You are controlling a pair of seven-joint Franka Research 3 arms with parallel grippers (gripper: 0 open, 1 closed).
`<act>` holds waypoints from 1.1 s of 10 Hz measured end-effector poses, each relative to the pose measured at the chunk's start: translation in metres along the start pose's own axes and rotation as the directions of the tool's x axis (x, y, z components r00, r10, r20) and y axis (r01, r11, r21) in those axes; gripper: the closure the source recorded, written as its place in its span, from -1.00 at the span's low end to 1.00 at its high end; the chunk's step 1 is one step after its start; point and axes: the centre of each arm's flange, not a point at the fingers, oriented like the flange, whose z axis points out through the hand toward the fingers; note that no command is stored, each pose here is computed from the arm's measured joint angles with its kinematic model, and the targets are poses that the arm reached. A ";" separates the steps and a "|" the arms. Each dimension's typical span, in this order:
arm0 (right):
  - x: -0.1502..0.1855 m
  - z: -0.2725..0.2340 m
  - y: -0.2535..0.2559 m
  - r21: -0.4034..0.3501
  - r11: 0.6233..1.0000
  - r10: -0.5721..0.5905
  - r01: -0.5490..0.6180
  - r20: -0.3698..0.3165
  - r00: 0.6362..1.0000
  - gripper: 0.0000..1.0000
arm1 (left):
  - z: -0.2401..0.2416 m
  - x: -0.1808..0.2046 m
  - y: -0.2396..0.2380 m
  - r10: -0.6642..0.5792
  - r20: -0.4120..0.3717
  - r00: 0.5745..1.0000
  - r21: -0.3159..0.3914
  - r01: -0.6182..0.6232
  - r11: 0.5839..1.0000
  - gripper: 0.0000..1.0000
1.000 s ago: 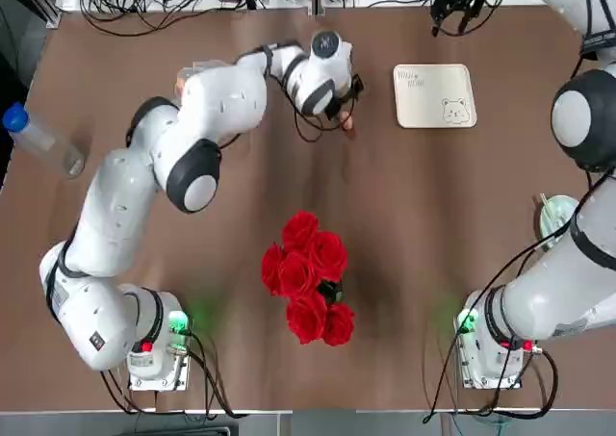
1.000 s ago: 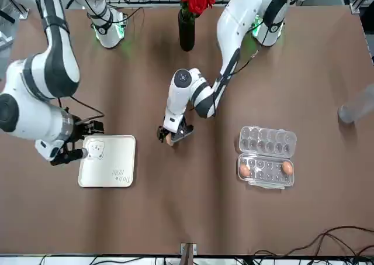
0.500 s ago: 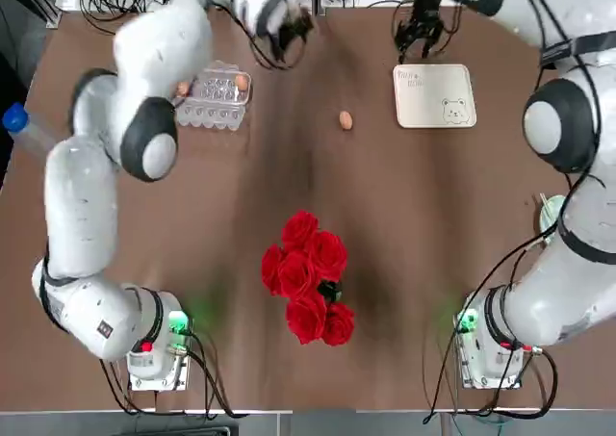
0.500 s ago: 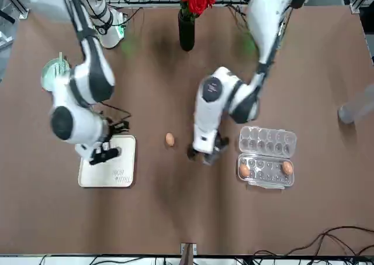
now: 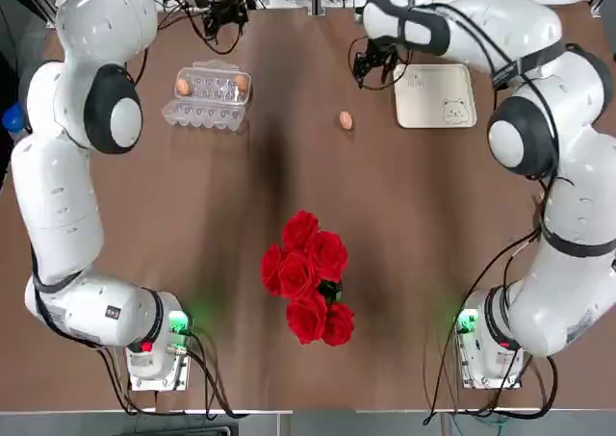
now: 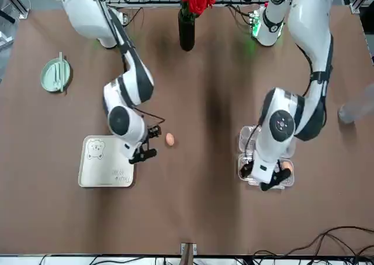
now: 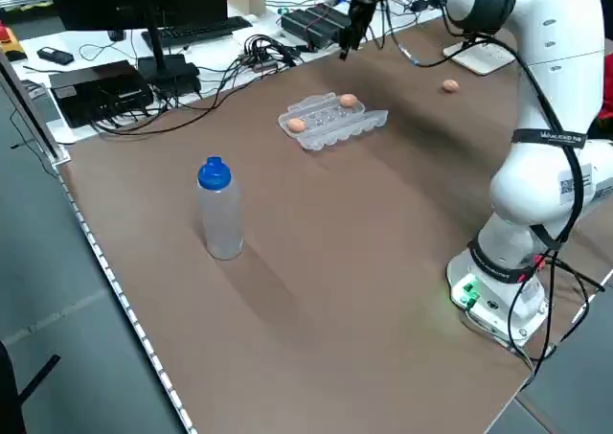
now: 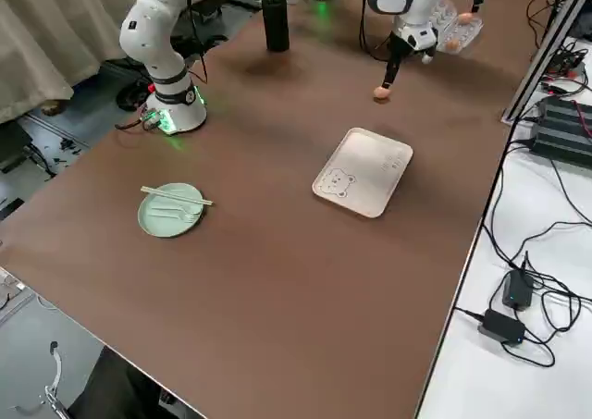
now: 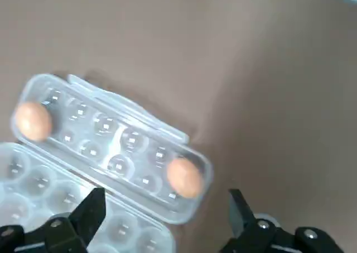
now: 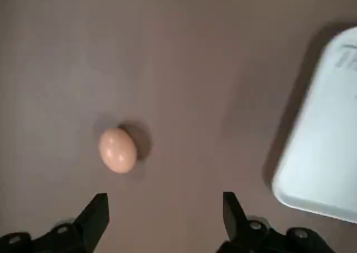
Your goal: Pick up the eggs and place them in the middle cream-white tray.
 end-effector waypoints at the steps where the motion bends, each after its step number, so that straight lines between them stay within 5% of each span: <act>1: -0.001 0.011 -0.013 -0.003 1.000 -0.008 0.008 -0.001 1.000 -0.85 | 0.020 -0.003 -0.002 -0.035 0.018 0.999 0.017 0.035 0.999 -0.94; 5: 0.002 0.059 -0.037 -0.009 1.000 -0.027 0.026 -0.025 0.999 -0.89 | 0.071 0.003 -0.003 -0.229 0.042 0.973 -0.045 0.231 0.972 -0.89; 11: -0.002 0.112 -0.052 -0.025 0.998 -0.050 0.050 0.004 0.999 -0.89 | 0.118 -0.021 -0.004 -0.311 0.071 0.948 -0.063 0.316 0.947 -0.80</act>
